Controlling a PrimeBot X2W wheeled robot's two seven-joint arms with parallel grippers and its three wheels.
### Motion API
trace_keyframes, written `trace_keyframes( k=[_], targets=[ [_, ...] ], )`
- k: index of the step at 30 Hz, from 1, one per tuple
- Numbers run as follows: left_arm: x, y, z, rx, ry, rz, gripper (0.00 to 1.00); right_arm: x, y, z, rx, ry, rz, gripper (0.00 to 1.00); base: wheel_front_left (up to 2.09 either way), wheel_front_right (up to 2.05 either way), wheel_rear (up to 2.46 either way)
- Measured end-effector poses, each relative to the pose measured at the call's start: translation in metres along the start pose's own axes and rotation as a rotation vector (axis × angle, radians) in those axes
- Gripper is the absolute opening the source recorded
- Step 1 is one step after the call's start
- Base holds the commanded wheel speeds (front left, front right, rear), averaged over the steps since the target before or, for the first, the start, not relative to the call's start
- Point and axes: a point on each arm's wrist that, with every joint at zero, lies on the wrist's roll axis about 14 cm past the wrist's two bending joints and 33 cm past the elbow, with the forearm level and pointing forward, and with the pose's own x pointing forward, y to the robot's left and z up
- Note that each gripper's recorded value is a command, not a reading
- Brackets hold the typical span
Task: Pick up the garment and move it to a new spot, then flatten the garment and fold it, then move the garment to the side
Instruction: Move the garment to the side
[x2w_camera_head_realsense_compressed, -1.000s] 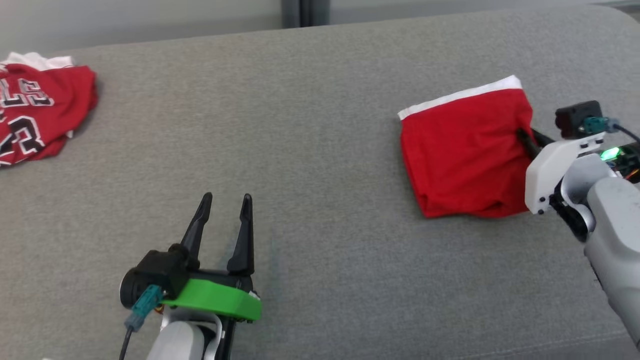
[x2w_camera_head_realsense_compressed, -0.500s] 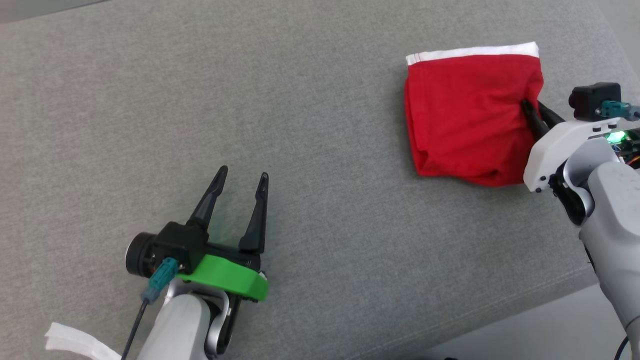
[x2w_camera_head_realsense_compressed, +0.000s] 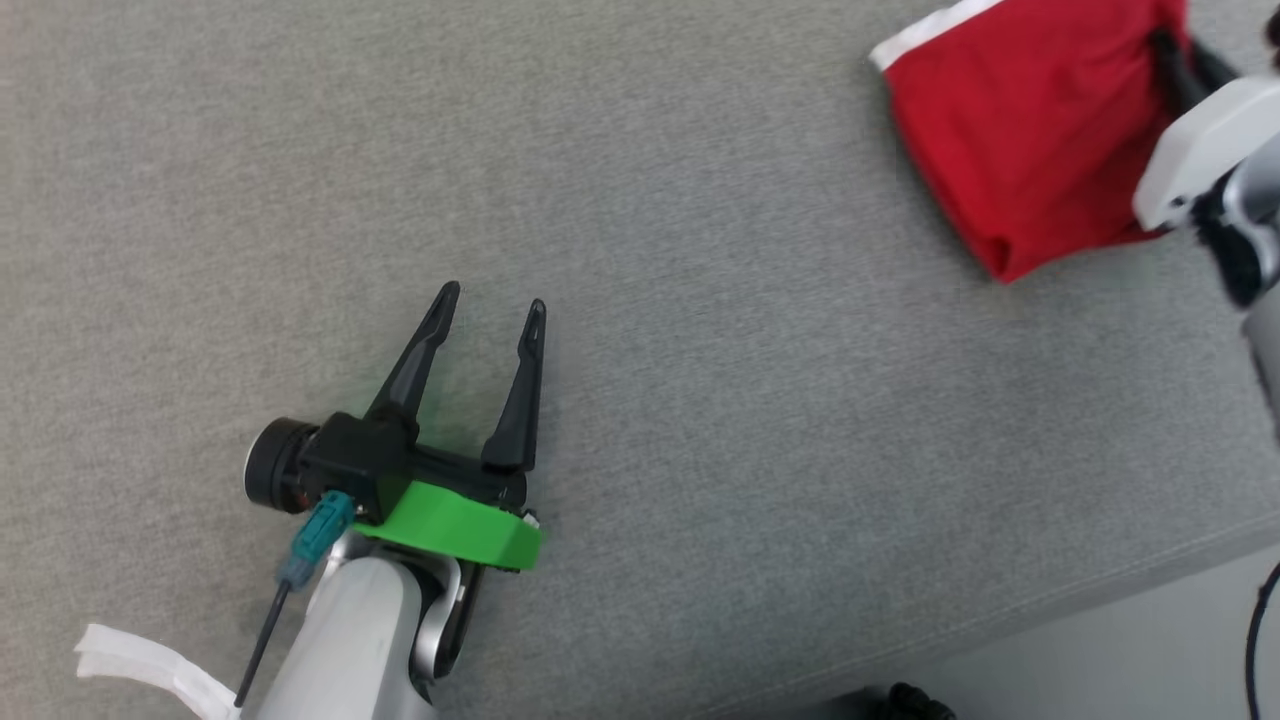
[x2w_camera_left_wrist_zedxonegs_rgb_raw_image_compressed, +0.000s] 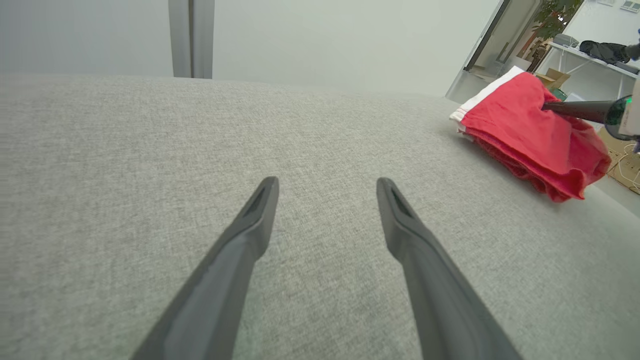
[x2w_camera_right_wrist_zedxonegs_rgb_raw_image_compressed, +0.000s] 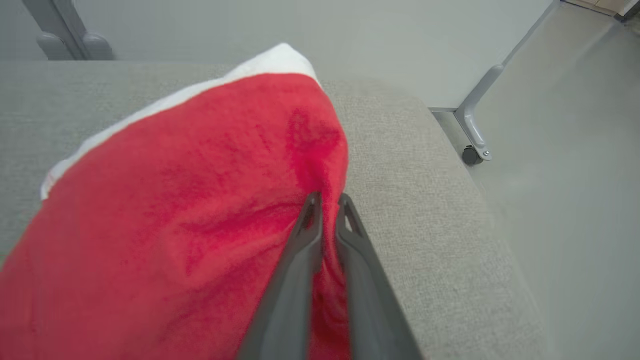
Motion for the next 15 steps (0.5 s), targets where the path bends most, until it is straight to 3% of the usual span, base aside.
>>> trace_keyframes(
  k=[11,12,13,14,15],
  targets=[
    [-0.011,0.03,0.0,0.01,-0.01,0.074,1.0,0.034,-0.052,0.003,-0.053,0.002,-0.133,0.0,0.0,0.0,0.0],
    [-0.012,0.032,-0.002,0.01,-0.007,0.08,1.0,0.036,-0.053,0.002,-0.058,0.004,-0.138,0.34,0.0,0.0,0.0],
    [-0.013,0.033,-0.002,0.01,-0.005,0.085,1.0,0.037,-0.054,0.002,-0.064,-0.003,-0.141,0.53,0.0,0.0,0.0],
    [-0.014,0.034,-0.003,0.01,-0.003,0.087,1.0,0.038,-0.055,0.004,-0.066,-0.021,-0.144,1.0,0.0,0.0,0.0],
    [-0.014,0.035,-0.004,0.01,-0.001,0.091,1.0,0.039,-0.056,0.009,-0.065,-0.045,-0.149,1.0,0.0,0.0,0.0]
  ],
)
